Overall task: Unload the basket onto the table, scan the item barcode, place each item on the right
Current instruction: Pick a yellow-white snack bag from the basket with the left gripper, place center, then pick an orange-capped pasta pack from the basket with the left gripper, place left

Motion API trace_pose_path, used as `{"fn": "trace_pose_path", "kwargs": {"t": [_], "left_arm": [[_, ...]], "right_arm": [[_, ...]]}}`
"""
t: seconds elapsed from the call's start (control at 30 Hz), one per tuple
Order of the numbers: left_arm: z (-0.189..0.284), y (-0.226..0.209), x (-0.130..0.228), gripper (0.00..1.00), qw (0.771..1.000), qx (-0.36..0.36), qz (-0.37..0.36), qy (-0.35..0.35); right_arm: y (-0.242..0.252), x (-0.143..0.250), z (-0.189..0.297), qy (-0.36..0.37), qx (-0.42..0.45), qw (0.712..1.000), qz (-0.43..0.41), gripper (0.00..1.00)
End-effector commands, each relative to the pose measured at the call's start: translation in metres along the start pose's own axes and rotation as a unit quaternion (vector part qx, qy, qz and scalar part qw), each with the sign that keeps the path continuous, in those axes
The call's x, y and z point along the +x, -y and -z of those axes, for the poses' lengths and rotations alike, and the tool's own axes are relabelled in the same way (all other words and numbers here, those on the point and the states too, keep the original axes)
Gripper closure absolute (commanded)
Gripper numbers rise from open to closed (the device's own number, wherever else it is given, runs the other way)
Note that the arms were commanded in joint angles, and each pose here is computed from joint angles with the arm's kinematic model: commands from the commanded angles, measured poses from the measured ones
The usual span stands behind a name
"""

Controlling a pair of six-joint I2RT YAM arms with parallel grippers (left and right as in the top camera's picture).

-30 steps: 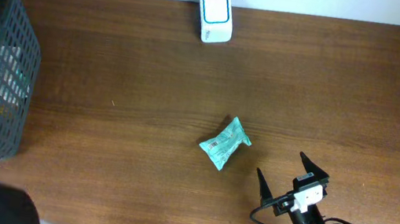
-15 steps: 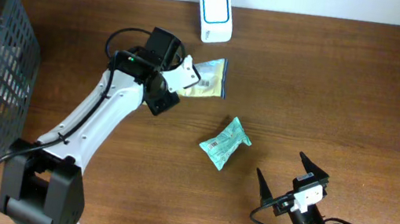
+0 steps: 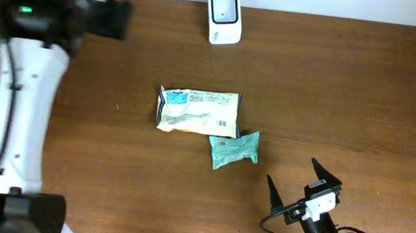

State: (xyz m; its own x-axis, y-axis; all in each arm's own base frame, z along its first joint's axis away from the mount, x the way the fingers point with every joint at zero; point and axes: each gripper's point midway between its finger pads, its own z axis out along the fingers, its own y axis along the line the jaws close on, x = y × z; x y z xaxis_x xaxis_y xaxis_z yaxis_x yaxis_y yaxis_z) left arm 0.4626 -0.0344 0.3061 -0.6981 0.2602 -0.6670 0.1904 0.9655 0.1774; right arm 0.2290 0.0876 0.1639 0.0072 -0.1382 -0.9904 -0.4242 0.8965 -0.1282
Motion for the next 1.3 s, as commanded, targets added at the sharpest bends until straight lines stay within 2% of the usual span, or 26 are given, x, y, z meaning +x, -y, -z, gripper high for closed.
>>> {"fn": "trace_pose_path", "kwargs": {"t": [0.0,0.07,0.13,0.2,0.23,0.33,0.4,0.57,0.8,0.83,0.87,0.9,0.93,0.97,1.0,1.07,1.13,1.17,1.23,1.27], "left_arm": [[0.037,-0.171,0.037,0.01,0.946,-0.209,0.249,0.019],[0.053,-0.231,0.074,0.01,0.918,-0.261,0.299,0.007],[0.053,-0.267,0.117,0.01,0.896,-0.290,0.334,-0.027],[0.038,-0.279,0.156,0.01,0.885,-0.294,0.354,-0.069],[0.014,-0.284,0.196,0.01,0.879,-0.292,0.359,-0.115],[-0.040,-0.277,0.271,0.00,0.886,-0.263,0.317,-0.212],[-0.056,-0.279,0.315,0.01,0.870,-0.259,0.334,-0.254],[-0.090,-0.277,0.349,0.02,0.892,-0.193,0.293,-0.285],[-0.115,-0.272,0.388,0.03,0.879,-0.179,0.297,-0.326],[-0.118,-0.271,0.391,0.04,0.878,-0.176,0.298,-0.330],[-0.121,-0.269,0.396,0.12,0.877,-0.173,0.298,-0.335],[-0.124,-0.268,0.399,0.37,0.876,-0.171,0.299,-0.338],[-0.124,-0.267,0.400,0.71,0.875,-0.170,0.300,-0.340],[-0.124,-0.268,0.400,0.94,0.875,-0.171,0.300,-0.339],[-0.124,-0.267,0.400,1.00,0.875,-0.170,0.300,-0.340],[-0.120,-0.269,0.396,1.00,0.876,-0.172,0.300,-0.337],[-0.105,-0.274,0.374,1.00,0.879,-0.182,0.308,-0.316],[-0.088,-0.282,0.340,1.00,0.888,-0.192,0.320,-0.269],[-0.050,-0.292,0.248,1.00,0.923,-0.175,0.315,-0.134],[-0.038,-0.293,0.223,1.00,0.930,-0.171,0.309,-0.098]], "right_arm": [[0.000,0.003,0.000,-0.001,0.000,1.000,-0.002,0.01],[0.000,0.002,0.000,-0.001,0.000,1.000,-0.002,0.01],[0.000,0.003,0.000,-0.001,0.000,1.000,-0.002,0.01],[0.000,0.003,0.000,-0.001,0.000,1.000,-0.002,0.01],[0.000,0.003,0.000,-0.001,0.000,1.000,-0.002,0.01],[0.000,0.003,0.000,-0.001,0.000,1.000,-0.002,0.01],[0.000,0.003,0.000,-0.001,0.000,1.000,-0.002,0.01],[0.000,0.003,0.000,-0.001,0.000,1.000,-0.002,0.01],[0.000,0.003,0.000,-0.001,0.000,1.000,-0.002,0.01],[0.000,0.003,0.000,-0.001,0.000,1.000,-0.002,0.01],[0.000,0.003,0.000,-0.001,0.000,1.000,-0.002,0.01],[0.000,0.003,0.000,-0.001,0.000,1.000,-0.002,0.01],[0.000,0.003,0.000,-0.001,0.000,1.000,-0.002,0.01],[0.000,0.003,0.000,-0.001,0.000,1.000,-0.002,0.01],[0.000,0.003,0.000,-0.001,0.000,1.000,-0.002,0.01],[0.000,0.003,0.000,-0.001,0.000,1.000,-0.002,0.01],[0.000,0.003,0.000,-0.001,0.000,1.000,-0.002,0.01],[0.000,0.003,0.000,-0.001,0.000,1.000,-0.002,0.01],[0.000,0.003,0.000,-0.001,0.000,1.000,-0.002,0.01],[0.000,0.003,0.000,-0.001,0.000,1.000,-0.002,0.01]]}}
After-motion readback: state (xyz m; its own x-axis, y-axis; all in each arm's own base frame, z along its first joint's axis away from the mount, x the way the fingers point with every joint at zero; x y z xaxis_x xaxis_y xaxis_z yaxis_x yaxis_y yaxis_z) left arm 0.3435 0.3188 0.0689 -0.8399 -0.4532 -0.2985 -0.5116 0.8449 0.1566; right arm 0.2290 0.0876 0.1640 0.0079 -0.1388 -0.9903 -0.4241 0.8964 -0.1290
